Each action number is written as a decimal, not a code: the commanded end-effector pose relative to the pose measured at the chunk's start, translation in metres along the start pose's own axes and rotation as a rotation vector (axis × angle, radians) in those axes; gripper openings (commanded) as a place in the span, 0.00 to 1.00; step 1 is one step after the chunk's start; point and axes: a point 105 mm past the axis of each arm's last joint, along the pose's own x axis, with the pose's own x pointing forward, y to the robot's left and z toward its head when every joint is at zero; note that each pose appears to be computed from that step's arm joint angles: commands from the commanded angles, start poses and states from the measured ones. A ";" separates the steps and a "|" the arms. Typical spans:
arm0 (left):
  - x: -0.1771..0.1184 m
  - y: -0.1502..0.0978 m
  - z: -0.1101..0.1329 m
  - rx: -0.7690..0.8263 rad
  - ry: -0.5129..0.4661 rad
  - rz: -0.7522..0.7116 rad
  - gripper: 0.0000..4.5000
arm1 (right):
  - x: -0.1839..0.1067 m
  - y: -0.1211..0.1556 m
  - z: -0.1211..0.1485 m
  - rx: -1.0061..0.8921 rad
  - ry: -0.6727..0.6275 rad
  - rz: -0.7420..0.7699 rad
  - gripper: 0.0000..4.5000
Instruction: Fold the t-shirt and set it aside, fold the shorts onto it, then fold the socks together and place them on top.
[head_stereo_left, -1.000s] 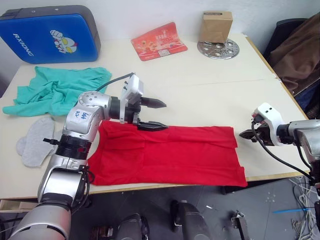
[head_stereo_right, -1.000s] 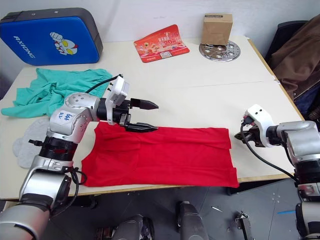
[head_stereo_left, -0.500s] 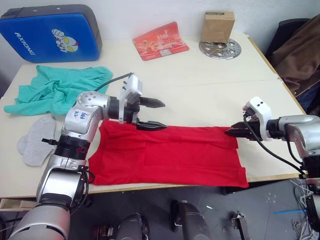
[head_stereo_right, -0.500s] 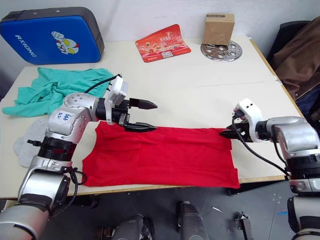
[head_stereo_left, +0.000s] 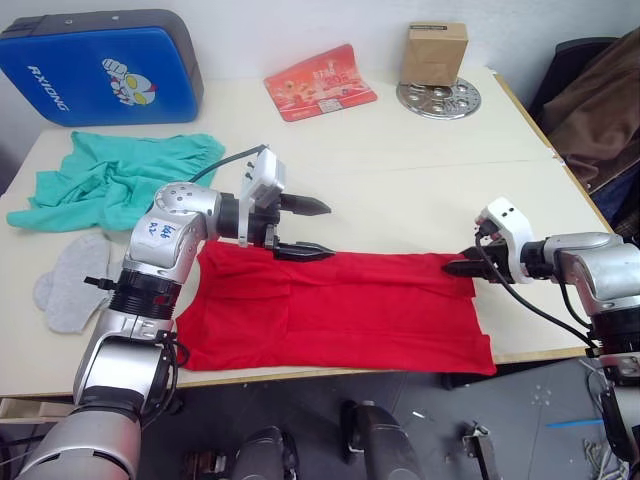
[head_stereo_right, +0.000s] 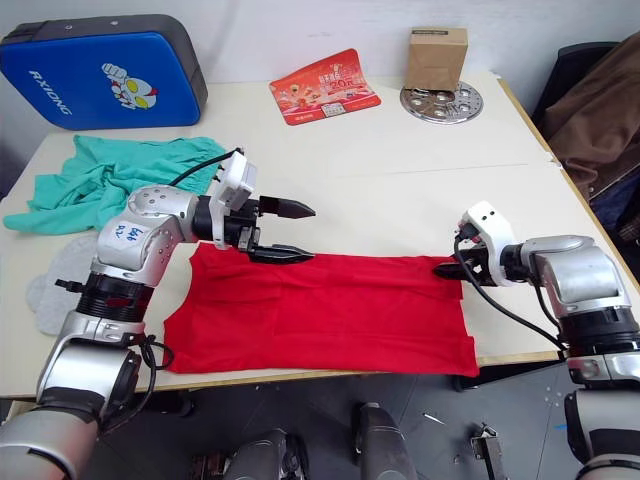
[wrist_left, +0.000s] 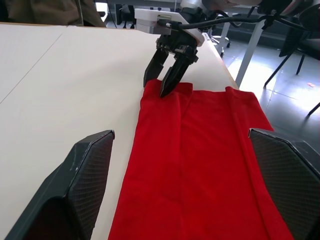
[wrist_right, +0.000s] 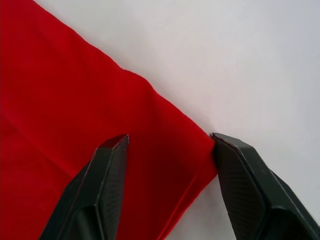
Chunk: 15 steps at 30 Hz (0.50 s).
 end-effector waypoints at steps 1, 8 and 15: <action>-0.004 -0.002 0.012 0.048 -0.018 0.001 1.00 | 0.011 0.013 -0.003 -0.015 0.007 0.052 0.30; -0.005 -0.002 0.011 0.043 -0.020 0.009 1.00 | 0.014 0.005 0.013 -0.081 -0.005 0.035 0.01; -0.003 0.000 0.011 0.047 -0.030 0.026 1.00 | 0.035 -0.035 0.071 -0.136 -0.081 -0.150 0.01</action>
